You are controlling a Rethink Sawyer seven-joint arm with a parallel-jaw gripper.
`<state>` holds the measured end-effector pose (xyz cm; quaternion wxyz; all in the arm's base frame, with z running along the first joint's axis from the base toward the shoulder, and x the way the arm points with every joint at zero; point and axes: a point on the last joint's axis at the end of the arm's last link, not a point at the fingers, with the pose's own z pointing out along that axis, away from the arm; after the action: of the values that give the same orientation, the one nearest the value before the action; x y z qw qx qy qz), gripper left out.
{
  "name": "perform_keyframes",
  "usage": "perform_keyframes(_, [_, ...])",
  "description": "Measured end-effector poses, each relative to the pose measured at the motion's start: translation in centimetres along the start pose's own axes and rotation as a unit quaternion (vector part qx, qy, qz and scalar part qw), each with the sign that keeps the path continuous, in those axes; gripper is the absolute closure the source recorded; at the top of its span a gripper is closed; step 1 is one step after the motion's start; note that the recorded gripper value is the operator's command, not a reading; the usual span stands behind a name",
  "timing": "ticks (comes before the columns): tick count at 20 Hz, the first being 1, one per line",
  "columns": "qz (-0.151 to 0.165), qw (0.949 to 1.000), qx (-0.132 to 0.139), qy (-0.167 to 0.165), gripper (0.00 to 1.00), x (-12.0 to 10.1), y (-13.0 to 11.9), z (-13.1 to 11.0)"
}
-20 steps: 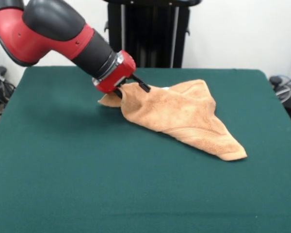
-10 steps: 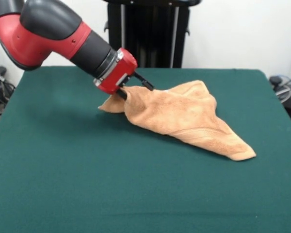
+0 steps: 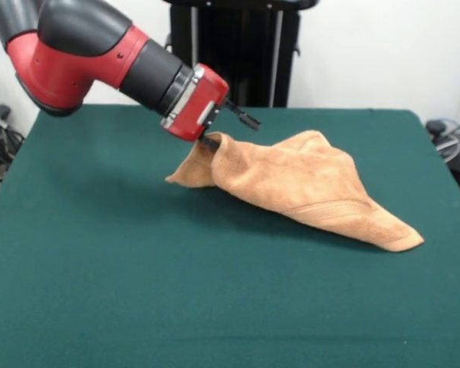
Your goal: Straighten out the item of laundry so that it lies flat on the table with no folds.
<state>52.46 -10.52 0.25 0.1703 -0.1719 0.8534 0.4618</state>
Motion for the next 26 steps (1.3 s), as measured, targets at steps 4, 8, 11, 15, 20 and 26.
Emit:
perform_keyframes(4, [-0.020, 0.9997, -0.011, -0.004, 0.00, -0.2, 0.9, 0.5])
perform_keyframes(8, [-0.028, 0.9994, -0.010, 0.017, 0.00, 0.1, 1.7, 1.0])
perform_keyframes(11, [-0.030, 0.9986, 0.004, 0.043, 0.00, 0.6, 1.5, 1.1])
perform_keyframes(15, [-0.031, 0.9974, 0.023, 0.062, 0.00, 1.0, 1.2, 1.0])
perform_keyframes(20, [-0.031, 0.9957, 0.048, 0.072, 0.00, 1.7, 1.0, 0.3])
perform_keyframes(26, [-0.024, 0.9947, 0.062, 0.079, 0.00, 2.8, 0.8, -0.2])
